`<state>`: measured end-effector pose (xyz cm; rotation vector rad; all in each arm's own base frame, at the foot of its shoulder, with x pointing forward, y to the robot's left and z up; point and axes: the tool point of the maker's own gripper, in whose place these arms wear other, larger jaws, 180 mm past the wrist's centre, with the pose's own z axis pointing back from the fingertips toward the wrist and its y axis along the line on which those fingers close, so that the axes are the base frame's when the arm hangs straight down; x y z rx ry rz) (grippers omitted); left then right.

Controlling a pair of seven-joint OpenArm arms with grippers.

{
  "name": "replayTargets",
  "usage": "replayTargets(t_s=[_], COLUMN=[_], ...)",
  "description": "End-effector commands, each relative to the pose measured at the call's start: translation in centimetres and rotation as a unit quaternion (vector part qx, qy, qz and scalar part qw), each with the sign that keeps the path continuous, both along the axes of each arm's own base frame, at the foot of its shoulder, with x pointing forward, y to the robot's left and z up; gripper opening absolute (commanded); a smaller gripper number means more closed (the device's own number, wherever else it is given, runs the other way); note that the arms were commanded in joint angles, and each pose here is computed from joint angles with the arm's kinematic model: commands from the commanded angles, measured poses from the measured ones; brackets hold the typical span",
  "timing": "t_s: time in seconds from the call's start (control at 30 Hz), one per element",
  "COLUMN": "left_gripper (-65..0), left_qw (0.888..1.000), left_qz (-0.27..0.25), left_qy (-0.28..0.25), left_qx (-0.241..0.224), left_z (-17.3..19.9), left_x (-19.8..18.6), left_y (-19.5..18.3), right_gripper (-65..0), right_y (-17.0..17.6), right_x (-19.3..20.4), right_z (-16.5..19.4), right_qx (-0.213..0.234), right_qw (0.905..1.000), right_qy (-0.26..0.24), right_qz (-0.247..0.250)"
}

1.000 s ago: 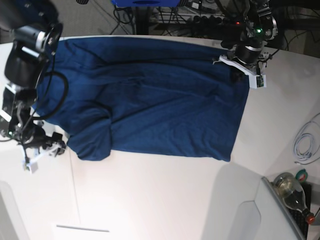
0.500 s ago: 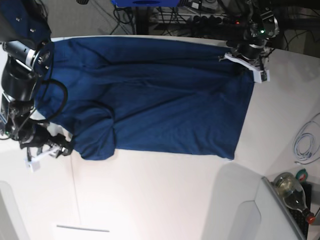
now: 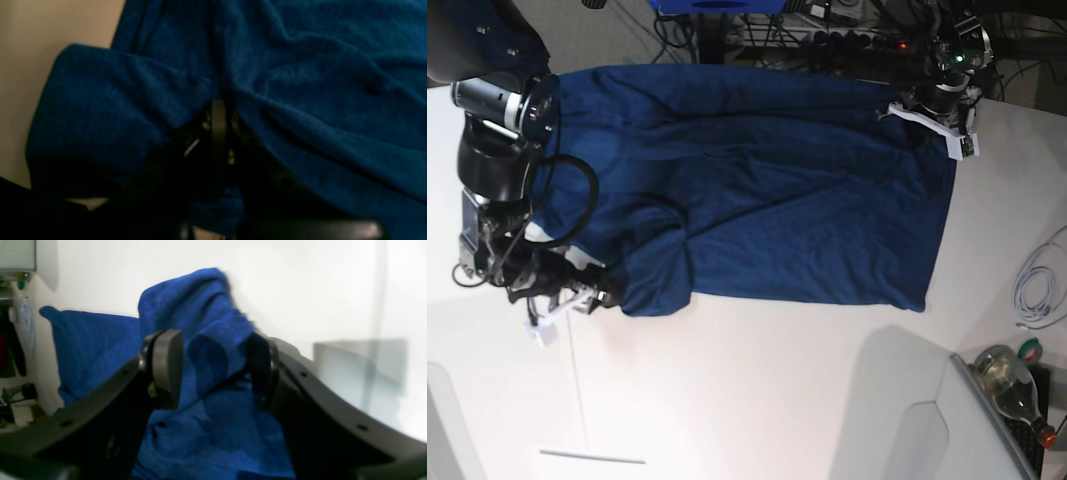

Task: Layout the t-shirt on the table in an organized manner, then fold the t-shirt properly
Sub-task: 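Fold the hem corner inward over the shirt body with the right gripper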

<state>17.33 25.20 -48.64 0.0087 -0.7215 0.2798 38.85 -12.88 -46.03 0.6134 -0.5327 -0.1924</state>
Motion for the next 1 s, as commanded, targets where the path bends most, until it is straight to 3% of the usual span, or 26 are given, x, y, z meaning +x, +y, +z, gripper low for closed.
replayTargets(t_s=[0.0,0.27,0.33,0.4,0.43,0.53,0.67,0.87,0.97], left_gripper=[-65.0,-65.0,-65.0,-65.0,-65.0,-65.0,-65.0,-65.0,-65.0], left_qw=[1.0,1.0,1.0,1.0,1.0,1.0,0.999,0.998,0.997], left_qz=[-0.003,0.0,-0.002,-0.002,-0.002,-0.006,-0.013,-0.02,-0.024], left_qy=[0.003,0.003,0.003,0.002,0.001,-0.008,-0.023,-0.041,-0.052], left_qx=[0.005,0.006,0.005,0.003,0.004,0.013,0.024,0.036,0.042], left_z=[0.2,0.2,0.1,0.2,0.2,1.1,2.5,4.3,5.2], left_x=[-0.1,-0.3,-0.2,-0.2,-0.1,0.1,0.4,0.7,1.0], left_y=[0.1,0.3,0.2,0.2,0.2,0.3,0.5,0.5,0.4], right_gripper=[-35.6,-37.8,-47.3,-62.3,-65.0,-64.2,-64.5,-64.5,-64.5], right_y=[-0.6,0.1,0.2,0.2,0.1,-0.5,-2.9,-5.2,-4.5], right_x=[1.9,1.9,1.9,1.9,2.0,2.1,1.6,0.9,0.4], right_z=[1.8,1.8,1.8,1.8,1.9,2.1,3.2,8.1,10.0], right_qx=[0.0,0.004,0.005,0.006,0.007,0.003,-0.035,-0.115,-0.134], right_qw=[0.9995,0.9995,0.9995,0.9995,0.9994,0.9993,0.9976,0.9869,0.9828], right_qy=[-0.032,-0.032,-0.031,-0.03,-0.032,-0.036,-0.058,-0.113,-0.124], right_qz=[-0.009,-0.007,-0.006,-0.006,-0.009,-0.011,-0.014,0.01,0.027])
